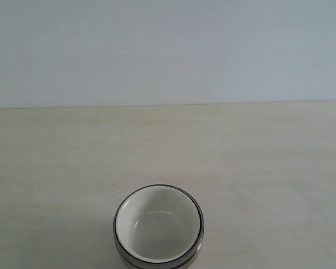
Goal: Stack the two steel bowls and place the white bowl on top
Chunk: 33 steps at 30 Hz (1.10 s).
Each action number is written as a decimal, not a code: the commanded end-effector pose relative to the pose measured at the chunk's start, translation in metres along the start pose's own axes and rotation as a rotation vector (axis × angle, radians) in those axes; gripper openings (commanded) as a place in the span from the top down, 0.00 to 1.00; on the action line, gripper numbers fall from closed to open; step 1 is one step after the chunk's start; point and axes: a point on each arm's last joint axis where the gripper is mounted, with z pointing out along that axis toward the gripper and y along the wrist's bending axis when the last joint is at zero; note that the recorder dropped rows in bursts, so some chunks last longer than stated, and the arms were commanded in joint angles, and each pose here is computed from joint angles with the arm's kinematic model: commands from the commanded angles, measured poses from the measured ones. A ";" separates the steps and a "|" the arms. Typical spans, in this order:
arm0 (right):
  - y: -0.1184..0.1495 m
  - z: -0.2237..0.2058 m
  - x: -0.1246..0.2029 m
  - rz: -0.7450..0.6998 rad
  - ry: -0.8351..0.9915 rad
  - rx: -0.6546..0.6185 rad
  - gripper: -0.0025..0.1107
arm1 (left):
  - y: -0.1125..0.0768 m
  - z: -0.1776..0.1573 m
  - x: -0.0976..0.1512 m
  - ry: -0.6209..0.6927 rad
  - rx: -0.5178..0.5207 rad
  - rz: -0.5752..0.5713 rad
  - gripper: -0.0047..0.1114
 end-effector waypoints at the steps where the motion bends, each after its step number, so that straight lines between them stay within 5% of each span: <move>1: -0.007 -0.019 -0.002 0.039 -0.070 0.003 0.98 | 0.000 0.000 0.000 -0.007 0.005 -0.004 0.93; 11: -0.020 -0.053 0.039 0.175 -0.184 0.013 0.98 | 0.000 0.000 0.000 -0.007 0.005 -0.004 0.93; 16: 0.004 -0.060 0.027 0.169 -0.392 0.066 0.98 | 0.000 0.000 0.000 -0.007 0.005 -0.004 0.93; 27: 0.038 -0.058 0.020 -0.026 -0.519 0.516 0.98 | 0.000 0.000 0.000 -0.007 0.005 -0.004 0.93; 33: 0.037 -0.054 0.024 -0.018 -0.516 0.534 0.98 | 0.000 0.000 0.000 -0.007 0.005 -0.004 0.93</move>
